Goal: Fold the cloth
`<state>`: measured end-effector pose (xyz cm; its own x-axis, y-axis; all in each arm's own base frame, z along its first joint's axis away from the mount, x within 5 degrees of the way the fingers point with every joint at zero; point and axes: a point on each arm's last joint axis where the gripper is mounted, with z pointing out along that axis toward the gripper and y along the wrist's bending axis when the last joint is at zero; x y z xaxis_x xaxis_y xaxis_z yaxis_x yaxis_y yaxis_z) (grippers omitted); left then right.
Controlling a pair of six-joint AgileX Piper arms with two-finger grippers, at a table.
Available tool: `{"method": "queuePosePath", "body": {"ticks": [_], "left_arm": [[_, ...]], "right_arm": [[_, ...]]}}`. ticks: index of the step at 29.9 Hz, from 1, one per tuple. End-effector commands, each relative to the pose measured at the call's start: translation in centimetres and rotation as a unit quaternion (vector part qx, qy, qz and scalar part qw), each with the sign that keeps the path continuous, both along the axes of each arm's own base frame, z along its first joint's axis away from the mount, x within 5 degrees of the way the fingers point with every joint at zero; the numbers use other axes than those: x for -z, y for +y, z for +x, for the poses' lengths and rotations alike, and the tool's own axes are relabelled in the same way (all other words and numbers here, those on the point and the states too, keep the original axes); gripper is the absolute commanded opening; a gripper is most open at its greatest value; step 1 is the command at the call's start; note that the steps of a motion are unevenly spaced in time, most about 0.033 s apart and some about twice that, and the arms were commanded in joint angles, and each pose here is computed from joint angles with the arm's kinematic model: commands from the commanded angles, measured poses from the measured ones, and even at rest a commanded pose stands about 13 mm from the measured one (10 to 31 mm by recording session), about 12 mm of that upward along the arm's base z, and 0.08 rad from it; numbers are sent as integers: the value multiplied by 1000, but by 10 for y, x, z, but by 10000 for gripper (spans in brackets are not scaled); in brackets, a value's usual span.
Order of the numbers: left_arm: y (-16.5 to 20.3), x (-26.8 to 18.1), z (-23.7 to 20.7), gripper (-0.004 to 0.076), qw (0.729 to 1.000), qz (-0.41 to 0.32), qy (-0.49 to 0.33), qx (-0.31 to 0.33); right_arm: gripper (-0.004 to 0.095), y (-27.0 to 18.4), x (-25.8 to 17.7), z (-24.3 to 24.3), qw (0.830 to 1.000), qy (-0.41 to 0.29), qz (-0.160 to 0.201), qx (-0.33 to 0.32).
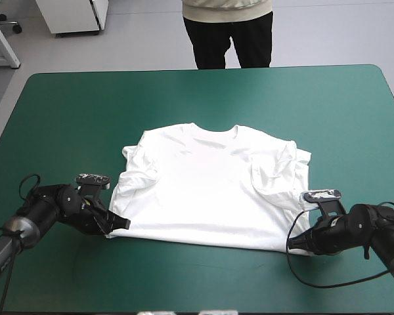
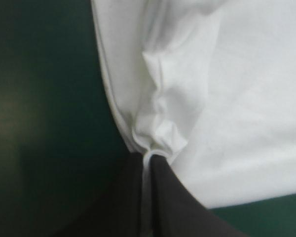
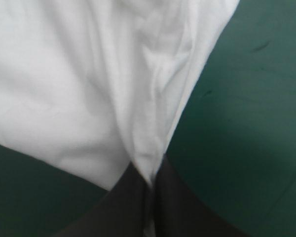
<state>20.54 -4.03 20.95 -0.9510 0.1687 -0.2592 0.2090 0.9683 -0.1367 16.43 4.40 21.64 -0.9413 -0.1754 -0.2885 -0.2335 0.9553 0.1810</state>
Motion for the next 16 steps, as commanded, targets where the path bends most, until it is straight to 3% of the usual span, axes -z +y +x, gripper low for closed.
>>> {"method": "queuePosePath", "body": {"ticks": [1,7,11,16], "left_arm": [[-1,-23,-12,-9,1000,-13,-23,3],[8,-53,-28,-9,998,18,-67,4],[16,-83,-19,-9,992,62,-113,-9],[15,-110,7,-9,983,64,-173,-19]], "right_arm": [[-13,-1,-19,-13,1000,-25,11,4],[-13,-4,-44,-26,998,-56,17,14],[-13,-7,-70,-19,996,-93,2,16],[-18,-10,-106,3,988,-153,-25,20]]}}
